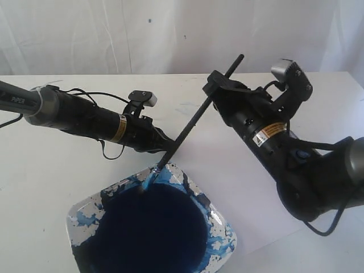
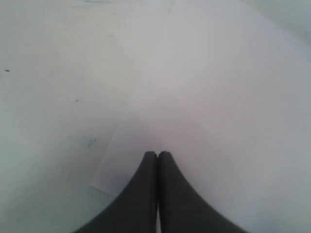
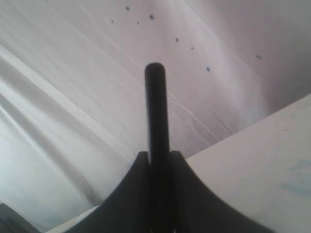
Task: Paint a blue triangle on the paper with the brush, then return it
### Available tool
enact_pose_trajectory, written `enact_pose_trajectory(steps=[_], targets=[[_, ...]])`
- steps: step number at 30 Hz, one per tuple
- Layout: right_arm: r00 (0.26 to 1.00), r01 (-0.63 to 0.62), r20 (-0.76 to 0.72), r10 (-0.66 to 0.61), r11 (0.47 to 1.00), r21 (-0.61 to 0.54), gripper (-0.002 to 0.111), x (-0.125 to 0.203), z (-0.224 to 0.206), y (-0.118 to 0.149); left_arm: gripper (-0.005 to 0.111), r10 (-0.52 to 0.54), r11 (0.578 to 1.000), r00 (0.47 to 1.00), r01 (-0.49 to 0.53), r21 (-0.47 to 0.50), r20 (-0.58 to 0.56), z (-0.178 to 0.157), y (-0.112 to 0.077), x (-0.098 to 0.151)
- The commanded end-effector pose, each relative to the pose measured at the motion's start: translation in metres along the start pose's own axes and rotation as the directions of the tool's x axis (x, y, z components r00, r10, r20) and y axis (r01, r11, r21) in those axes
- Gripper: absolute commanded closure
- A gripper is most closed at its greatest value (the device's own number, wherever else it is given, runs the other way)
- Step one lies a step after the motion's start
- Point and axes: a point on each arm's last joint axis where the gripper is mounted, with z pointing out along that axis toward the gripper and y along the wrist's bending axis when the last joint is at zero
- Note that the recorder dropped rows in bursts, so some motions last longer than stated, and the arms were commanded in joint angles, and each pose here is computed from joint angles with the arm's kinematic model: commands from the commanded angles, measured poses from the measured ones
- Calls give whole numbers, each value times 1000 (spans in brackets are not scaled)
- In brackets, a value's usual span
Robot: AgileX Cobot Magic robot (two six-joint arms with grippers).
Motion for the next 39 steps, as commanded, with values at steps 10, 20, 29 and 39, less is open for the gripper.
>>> enact_pose_trajectory(steps=[10,20,29,39], targets=[[950,277,137,-280,960,46,103,-24,19,5,107,11,1000,1000,-11,-9,3,0,-2,-3],[952,287,82,-295,953,100,103,-23,20,-7,107,11,999,1000,-11,-37,5,0,0,-3],[951,288,84,-297,952,106,103,-23,20,-8,107,11,999,1000,-11,-41,5,0,1,-3],[952,270,135,-275,961,56,103,-44,10,14,107,11,999,1000,-11,-39,5,0,1,-3]])
